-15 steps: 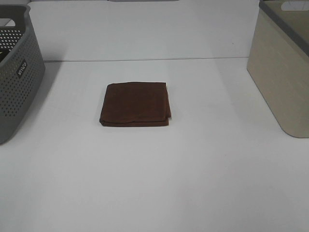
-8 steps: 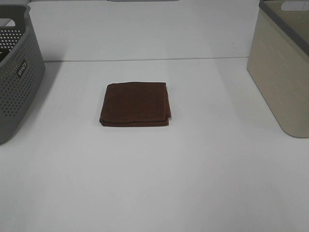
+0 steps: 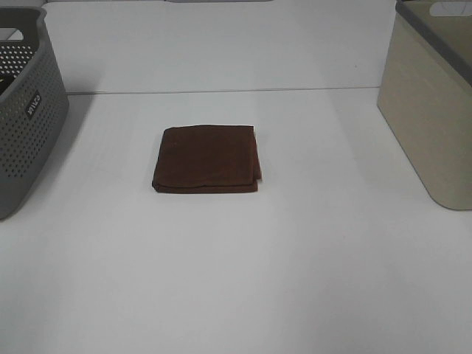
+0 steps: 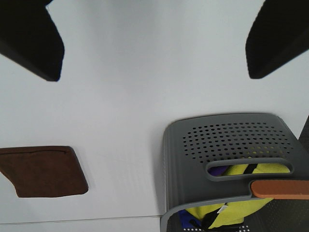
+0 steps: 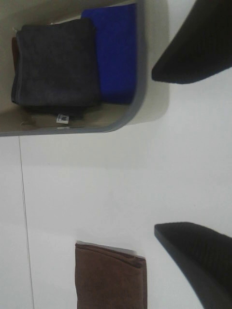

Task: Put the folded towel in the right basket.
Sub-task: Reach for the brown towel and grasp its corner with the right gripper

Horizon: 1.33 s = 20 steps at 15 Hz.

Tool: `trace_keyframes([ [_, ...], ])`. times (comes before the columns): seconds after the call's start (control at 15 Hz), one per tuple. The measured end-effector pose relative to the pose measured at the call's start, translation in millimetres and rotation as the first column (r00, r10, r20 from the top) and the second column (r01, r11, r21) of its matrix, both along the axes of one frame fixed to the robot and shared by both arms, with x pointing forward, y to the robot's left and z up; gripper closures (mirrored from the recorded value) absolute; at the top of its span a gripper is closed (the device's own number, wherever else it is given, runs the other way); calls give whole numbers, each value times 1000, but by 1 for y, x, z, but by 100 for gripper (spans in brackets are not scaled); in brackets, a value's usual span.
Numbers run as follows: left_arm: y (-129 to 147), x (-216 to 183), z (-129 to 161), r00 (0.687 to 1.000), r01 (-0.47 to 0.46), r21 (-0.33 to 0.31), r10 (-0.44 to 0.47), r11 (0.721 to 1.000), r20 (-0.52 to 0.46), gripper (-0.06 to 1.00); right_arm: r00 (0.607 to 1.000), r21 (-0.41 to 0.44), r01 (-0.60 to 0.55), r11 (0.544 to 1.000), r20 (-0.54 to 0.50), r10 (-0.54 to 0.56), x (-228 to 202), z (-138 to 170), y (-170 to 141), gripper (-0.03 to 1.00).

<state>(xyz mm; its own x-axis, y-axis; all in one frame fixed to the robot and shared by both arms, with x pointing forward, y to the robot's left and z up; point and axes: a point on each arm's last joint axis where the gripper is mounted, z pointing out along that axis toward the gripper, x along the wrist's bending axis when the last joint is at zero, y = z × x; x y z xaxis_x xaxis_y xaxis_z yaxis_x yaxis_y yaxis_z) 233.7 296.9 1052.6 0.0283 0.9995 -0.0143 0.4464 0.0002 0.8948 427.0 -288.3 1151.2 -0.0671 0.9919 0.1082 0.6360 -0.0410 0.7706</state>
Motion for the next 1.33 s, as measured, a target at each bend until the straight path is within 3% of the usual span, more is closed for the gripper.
trace_keyframes([
  [0.27,0,0,0,1000,0,0,0,1000,0,-3,997,-3,-66,998,-44,66,89,15,4,22],
  [0.53,0,0,0,1000,0,0,0,1000,0,-3,984,106,-145,984,-89,154,159,17,15,22],
  [0.73,0,0,0,1000,0,0,0,1000,0,-3,961,93,-252,963,-90,260,194,10,52,23],
  [1.0,0,0,0,1000,0,0,0,1000,0,-3,900,105,-390,915,-164,403,227,-30,120,24],
  [1.33,0,0,0,1000,0,0,0,1000,0,-3,840,210,-355,911,-356,410,258,-113,142,27],
])
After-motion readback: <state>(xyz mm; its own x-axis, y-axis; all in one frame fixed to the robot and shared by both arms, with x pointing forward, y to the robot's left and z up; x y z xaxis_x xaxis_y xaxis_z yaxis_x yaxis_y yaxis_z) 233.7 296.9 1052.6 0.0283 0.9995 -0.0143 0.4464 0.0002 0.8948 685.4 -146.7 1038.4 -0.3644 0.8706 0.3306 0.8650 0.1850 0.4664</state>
